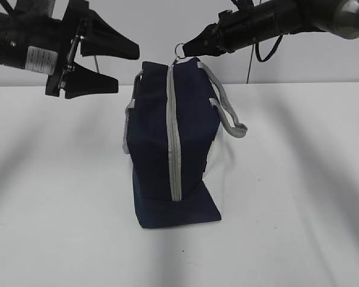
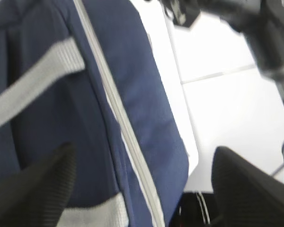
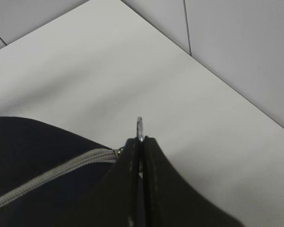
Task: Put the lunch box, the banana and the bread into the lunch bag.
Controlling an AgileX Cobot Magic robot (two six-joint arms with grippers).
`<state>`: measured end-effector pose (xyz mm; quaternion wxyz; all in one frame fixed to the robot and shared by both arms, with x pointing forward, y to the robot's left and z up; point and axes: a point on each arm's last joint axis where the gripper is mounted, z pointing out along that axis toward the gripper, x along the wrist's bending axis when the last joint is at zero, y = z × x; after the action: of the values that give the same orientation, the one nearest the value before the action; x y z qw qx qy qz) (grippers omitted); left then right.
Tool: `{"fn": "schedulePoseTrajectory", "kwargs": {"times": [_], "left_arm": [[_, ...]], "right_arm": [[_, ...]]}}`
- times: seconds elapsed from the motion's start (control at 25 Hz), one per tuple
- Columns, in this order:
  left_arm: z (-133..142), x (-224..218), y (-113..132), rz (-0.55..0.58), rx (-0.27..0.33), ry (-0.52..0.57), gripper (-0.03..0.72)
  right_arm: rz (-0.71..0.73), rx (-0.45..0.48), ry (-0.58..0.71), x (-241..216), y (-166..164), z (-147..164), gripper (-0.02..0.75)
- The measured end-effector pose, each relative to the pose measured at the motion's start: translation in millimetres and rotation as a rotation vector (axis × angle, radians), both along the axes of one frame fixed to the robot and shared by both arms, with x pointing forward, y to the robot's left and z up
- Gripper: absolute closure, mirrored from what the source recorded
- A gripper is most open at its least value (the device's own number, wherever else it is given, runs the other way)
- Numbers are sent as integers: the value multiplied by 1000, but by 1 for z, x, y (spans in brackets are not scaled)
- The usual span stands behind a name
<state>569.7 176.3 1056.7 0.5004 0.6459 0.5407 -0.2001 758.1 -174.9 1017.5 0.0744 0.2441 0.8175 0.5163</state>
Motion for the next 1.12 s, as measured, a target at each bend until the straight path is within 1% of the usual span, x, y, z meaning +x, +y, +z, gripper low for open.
{"fn": "schedulePoseTrajectory", "kwargs": {"times": [0.04, 0.16, 0.24, 0.32, 0.44, 0.56, 0.72, 0.84, 0.88, 0.96, 1.12], "left_arm": [[4, 3, 1, 31, 5, 11, 115], [13, 17, 4, 113, 51, 4, 130], [14, 30, 4, 152, 77, 6, 147], [11, 43, 3, 174, 87, 21, 160], [4, 65, -2, 182, 92, 24, 167], [-5, 86, -13, 181, 93, 34, 171], [-26, 105, -30, 162, 107, 66, 184], [-36, 113, -39, 151, 109, 74, 218], [-40, 114, -41, 149, 112, 78, 244], [-43, 115, -42, 147, 114, 84, 328], [-43, 116, -43, 122, 129, 31, 617]], "right_arm": [[4, -1, 2, 0, 0, 0, 754], [13, -1, 7, -1, 0, 0, 754], [20, -1, 11, -2, 1, 0, 754], [21, -1, 12, -2, 1, 0, 754], [27, -5, 14, -3, 1, -1, 754], [34, -14, 17, -3, 1, -2, 754], [47, -23, 23, -4, 1, -2, 754], [56, -26, 28, -5, 1, -3, 754], [58, -25, 29, -6, 1, -3, 754], [58, -26, 29, -6, 1, -3, 754], [59, -28, 29, -6, 1, -3, 754]]}}
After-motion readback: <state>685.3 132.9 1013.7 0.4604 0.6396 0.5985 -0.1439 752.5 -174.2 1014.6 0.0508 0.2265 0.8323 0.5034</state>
